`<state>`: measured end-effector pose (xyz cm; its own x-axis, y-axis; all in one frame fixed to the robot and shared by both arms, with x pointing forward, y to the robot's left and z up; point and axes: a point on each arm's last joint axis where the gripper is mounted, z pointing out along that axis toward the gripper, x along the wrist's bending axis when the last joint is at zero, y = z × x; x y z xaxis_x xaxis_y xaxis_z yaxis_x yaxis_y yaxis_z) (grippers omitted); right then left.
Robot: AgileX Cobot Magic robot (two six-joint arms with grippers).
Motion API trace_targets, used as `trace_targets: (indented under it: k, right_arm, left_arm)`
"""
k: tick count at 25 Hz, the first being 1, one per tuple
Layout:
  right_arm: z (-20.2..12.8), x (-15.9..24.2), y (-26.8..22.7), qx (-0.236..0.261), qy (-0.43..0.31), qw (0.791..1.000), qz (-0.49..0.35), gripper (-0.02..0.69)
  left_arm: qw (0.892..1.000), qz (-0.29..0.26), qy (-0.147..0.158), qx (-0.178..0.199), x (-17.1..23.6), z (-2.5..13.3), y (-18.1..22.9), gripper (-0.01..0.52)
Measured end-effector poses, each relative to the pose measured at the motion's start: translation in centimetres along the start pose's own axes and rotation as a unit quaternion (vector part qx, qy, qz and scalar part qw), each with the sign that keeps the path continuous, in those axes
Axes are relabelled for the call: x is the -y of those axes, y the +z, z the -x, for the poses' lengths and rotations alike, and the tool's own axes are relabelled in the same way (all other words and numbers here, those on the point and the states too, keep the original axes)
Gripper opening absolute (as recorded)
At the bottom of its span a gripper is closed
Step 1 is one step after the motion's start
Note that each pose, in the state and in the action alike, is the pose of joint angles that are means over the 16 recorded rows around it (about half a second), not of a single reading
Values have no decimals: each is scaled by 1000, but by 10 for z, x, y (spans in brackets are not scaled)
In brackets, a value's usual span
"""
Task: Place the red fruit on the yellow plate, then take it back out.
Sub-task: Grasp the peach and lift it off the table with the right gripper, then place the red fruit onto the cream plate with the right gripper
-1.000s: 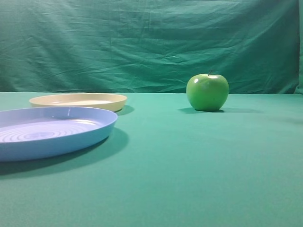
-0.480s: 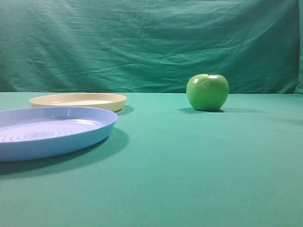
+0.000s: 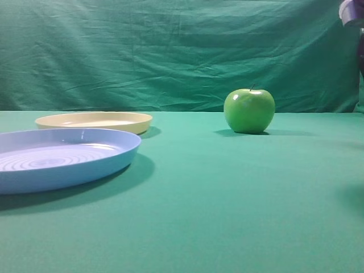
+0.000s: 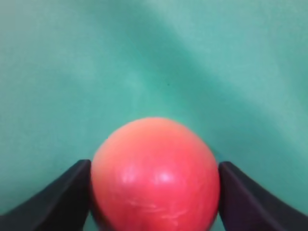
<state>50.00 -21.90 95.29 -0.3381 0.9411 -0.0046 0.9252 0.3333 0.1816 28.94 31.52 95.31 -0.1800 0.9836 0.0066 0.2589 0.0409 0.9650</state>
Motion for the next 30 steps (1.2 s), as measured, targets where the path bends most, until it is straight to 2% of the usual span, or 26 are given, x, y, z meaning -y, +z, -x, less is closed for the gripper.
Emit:
trace_targets:
  k: [6,10,15,21,25,30]
  right_arm:
    - [-3,-23,-17,0,-10,1000,23,251]
    - [-14,-49,-41,-4,-36,997,61,185]
    - [-42,-86,-80,-15,-88,988,124,171]
    - [-95,-130,-113,-37,-167,967,191,167]
    - [-137,-157,-114,-52,-213,951,216,167]
    - [-186,-184,-91,-66,-263,936,226,167]
  left_arm:
    - [1000,0,0,0,0,0,0,0]
    - [1000,0,0,0,0,0,0,0]
    - [1000,0,0,0,0,0,0,0]
    - [1000,0,0,0,0,0,0,0]
    - [1000,0,0,0,0,0,0,0]
    - [1000,0,0,0,0,0,0,0]
